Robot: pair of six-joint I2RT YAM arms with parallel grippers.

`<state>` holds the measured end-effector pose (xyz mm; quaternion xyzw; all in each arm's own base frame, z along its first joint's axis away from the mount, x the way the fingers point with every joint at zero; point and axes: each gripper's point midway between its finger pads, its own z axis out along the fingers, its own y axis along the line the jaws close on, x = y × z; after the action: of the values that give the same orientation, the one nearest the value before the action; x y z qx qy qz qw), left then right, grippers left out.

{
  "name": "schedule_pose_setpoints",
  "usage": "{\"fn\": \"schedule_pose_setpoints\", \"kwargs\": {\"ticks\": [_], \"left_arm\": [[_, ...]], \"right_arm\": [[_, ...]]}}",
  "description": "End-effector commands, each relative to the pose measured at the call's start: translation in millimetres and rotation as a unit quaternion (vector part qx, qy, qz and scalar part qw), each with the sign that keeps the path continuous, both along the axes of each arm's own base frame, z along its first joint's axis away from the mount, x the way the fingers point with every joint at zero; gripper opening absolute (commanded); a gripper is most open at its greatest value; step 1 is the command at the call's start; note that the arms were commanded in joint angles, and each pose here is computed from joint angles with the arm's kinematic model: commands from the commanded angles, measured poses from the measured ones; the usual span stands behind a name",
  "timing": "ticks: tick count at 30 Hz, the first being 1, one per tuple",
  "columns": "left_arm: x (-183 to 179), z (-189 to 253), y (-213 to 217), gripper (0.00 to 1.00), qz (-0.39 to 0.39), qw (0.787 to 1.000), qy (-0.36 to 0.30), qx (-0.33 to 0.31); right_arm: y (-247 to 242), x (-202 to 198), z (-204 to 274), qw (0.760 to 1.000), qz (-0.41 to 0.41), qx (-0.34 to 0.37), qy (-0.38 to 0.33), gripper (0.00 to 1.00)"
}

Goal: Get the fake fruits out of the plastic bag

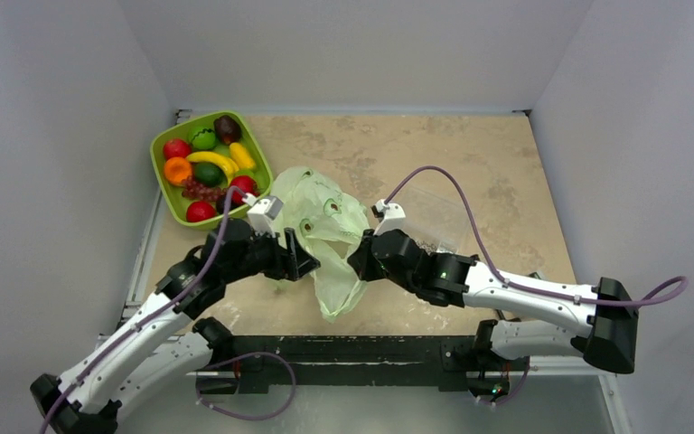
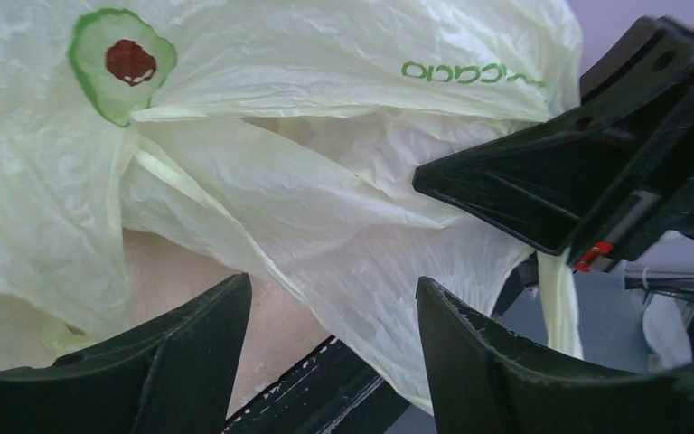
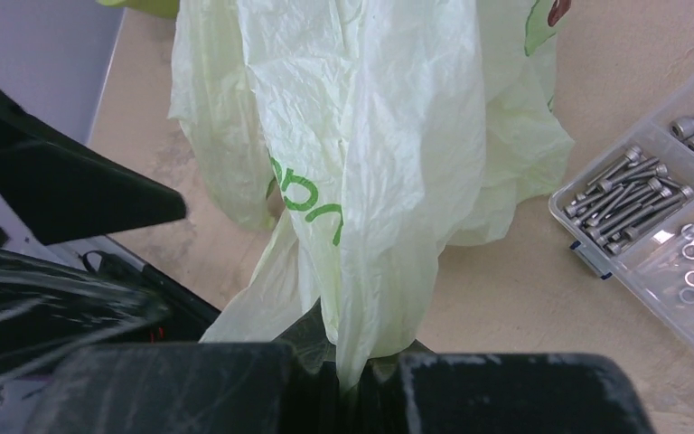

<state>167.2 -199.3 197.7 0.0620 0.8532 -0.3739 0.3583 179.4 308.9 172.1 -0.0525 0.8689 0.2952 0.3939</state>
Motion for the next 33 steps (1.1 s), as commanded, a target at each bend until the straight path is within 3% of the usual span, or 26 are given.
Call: {"fn": "schedule_pose_setpoints", "kwargs": {"ticks": [1,10,14,18,20,24,26,29,33], "left_arm": [[17,-10,-30,0.63,0.025,0.999,-0.027,0.021],[56,-12,-64,0.40,0.076,0.994,-0.074,-0.040],[71,-13,-83,0.36,0.073,0.992,-0.084,-0.053],[91,-14,-77,0.21,0.111,0.989,-0.100,-0.024],[98,-7,-68,0.18,0.121,0.986,-0.114,-0.008],[106,6,-50,0.22,0.127,0.985,-0.116,0.016],[107,4,-38,0.31,0.130,0.986,-0.102,0.038],[124,3,-31,0.46,0.140,0.985,-0.099,0.021],[168,13,-24,0.55,0.149,0.982,-0.114,0.020]], "right_arm": [[6,-5,22,0.998,0.015,0.052,-0.012,0.00],[11,-15,31,0.996,0.039,0.085,-0.005,0.00],[19,-21,27,0.993,0.058,0.099,0.006,0.00],[22,-26,21,0.992,0.066,0.105,0.017,0.00],[18,-27,17,0.993,0.064,0.095,0.020,0.00],[5,-29,12,0.995,0.057,0.083,0.020,0.00],[0,-31,11,0.995,0.058,0.079,0.018,0.00],[0,-39,7,0.993,0.081,0.081,0.022,0.00],[8,-55,0,0.987,0.127,0.096,0.039,0.00]]}}
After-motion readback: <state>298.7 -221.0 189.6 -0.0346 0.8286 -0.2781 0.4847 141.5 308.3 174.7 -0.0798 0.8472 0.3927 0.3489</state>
